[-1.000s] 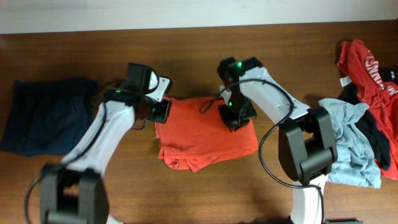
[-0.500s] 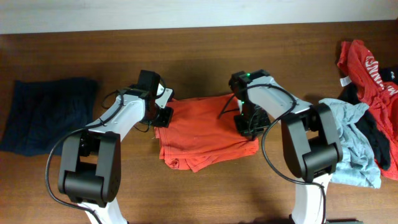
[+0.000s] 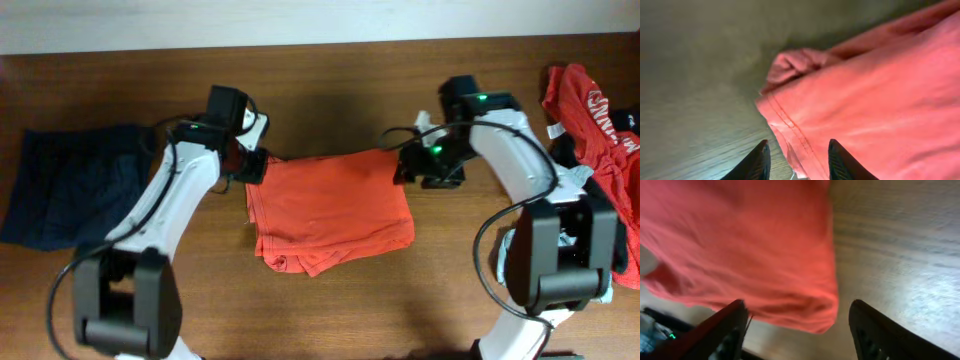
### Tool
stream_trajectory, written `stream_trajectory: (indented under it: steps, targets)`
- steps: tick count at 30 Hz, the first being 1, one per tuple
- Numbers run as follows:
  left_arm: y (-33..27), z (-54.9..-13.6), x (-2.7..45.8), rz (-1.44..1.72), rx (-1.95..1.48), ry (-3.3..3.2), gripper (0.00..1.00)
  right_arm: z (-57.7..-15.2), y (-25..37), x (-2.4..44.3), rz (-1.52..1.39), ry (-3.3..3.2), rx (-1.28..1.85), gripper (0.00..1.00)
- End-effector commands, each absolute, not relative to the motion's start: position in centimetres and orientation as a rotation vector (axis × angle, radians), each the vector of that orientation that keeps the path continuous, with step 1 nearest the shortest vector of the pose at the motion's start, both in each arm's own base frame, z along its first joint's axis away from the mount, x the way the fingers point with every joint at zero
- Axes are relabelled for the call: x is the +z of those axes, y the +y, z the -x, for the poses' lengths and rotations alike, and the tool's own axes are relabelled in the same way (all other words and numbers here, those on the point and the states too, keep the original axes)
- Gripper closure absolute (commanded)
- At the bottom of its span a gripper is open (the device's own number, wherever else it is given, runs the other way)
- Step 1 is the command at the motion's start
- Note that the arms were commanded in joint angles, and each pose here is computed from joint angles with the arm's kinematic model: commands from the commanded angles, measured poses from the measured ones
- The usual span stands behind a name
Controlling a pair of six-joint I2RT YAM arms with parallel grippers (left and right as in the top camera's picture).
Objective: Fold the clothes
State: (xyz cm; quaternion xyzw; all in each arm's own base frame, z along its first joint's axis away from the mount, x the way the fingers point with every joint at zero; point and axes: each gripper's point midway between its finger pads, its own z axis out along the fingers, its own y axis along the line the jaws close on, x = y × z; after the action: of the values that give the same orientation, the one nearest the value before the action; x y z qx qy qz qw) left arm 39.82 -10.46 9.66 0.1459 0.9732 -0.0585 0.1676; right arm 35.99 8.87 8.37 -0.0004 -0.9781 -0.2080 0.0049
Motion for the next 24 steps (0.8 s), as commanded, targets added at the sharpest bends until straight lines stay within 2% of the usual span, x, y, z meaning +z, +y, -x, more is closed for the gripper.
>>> stream_trajectory:
  steps: [1, 7, 15, 24]
  targets:
    - [-10.1, -40.0, 12.9, -0.387, -0.157, 2.700, 0.59, -36.3, 8.9, 9.3, -0.060, -3.063, -0.808, 0.29]
    - [-10.0, -39.6, 15.6, -0.379, -0.161, 2.635, 0.56, -36.4, 8.2, 6.5, -0.040, -3.073, -0.837, 0.23]
    - [-9.8, -39.0, 17.1, -0.377, -0.160, 2.611, 0.55, -35.8, 8.7, 3.4, -0.040, -2.998, -0.868, 0.23]
    - [-9.8, -38.8, 17.0, -0.377, -0.161, 2.619, 0.56, -34.2, 12.2, 0.6, -0.134, -2.861, -0.945, 0.24]
